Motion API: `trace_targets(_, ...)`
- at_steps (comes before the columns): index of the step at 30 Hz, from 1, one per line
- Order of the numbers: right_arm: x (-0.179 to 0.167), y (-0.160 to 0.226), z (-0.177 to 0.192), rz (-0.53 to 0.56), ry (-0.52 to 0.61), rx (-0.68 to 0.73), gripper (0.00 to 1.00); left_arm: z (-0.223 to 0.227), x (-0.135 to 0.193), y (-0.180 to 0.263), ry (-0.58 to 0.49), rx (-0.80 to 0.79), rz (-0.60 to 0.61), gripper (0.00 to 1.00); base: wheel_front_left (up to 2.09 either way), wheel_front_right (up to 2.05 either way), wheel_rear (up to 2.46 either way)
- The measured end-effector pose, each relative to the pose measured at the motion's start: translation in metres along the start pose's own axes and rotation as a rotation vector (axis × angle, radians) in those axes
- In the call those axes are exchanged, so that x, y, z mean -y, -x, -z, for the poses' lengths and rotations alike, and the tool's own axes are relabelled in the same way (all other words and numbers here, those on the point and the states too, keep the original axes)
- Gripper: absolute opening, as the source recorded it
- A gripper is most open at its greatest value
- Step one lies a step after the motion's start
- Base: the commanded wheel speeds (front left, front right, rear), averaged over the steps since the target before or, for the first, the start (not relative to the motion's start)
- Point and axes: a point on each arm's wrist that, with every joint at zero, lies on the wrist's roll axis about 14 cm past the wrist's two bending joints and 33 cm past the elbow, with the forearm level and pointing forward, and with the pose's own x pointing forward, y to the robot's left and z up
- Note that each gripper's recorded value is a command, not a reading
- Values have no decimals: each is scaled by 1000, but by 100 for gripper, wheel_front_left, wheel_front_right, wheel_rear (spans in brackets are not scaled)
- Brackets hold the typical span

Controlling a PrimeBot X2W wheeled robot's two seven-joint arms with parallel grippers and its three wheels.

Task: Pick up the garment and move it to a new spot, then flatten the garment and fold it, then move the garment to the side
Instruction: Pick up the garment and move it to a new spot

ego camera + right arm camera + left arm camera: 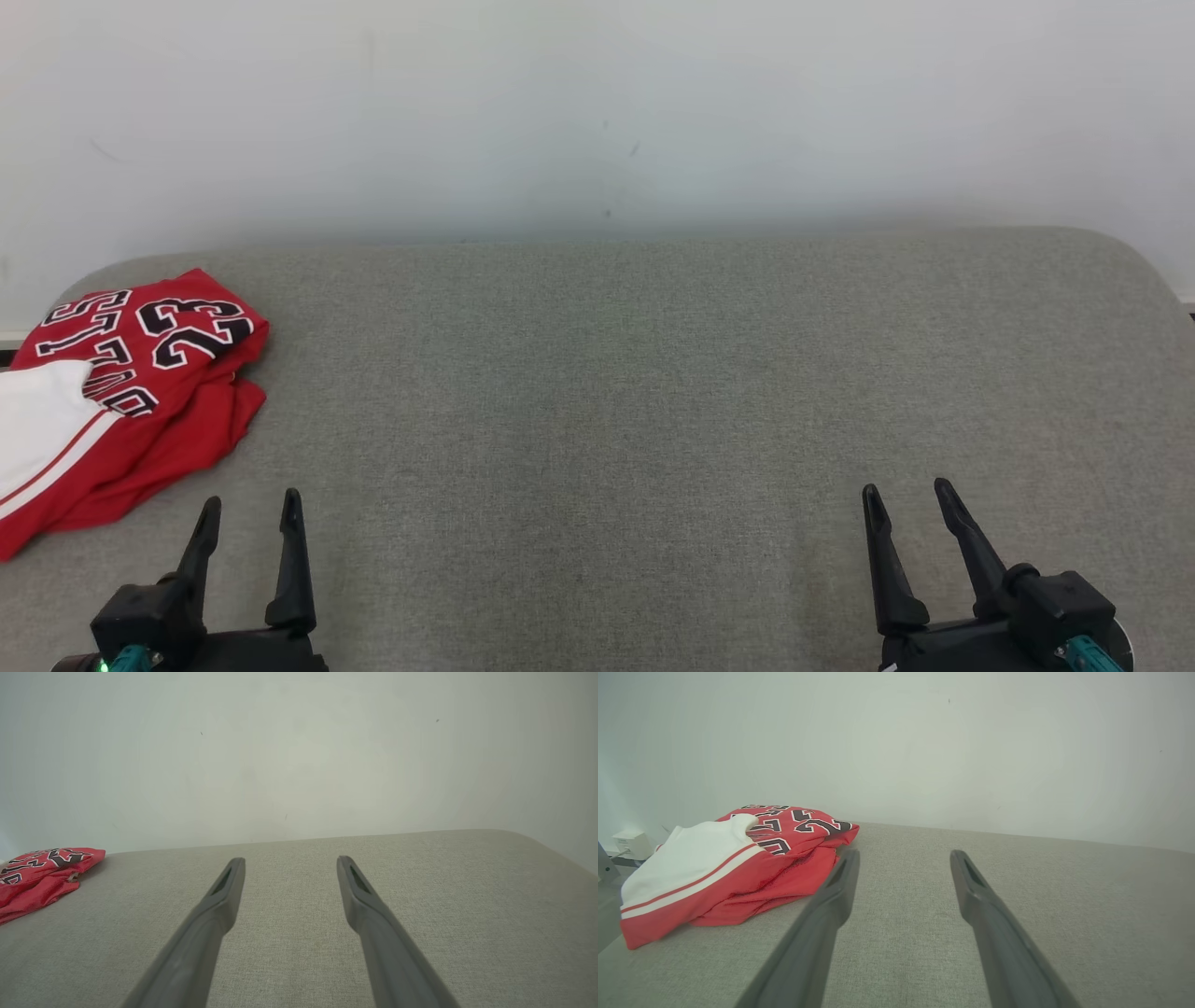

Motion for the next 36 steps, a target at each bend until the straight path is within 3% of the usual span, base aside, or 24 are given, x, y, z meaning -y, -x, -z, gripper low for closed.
trace_targets(12, -28, -11, 11, -88, -20, -30, 100, -4, -36, 17, -10, 10, -107, 100, 0, 0, 0)
trace_targets(36, -131, -45, 35, -394, -63, -95, 100, -15, -140, 102, -61, 32, -463, 100, 0, 0, 0)
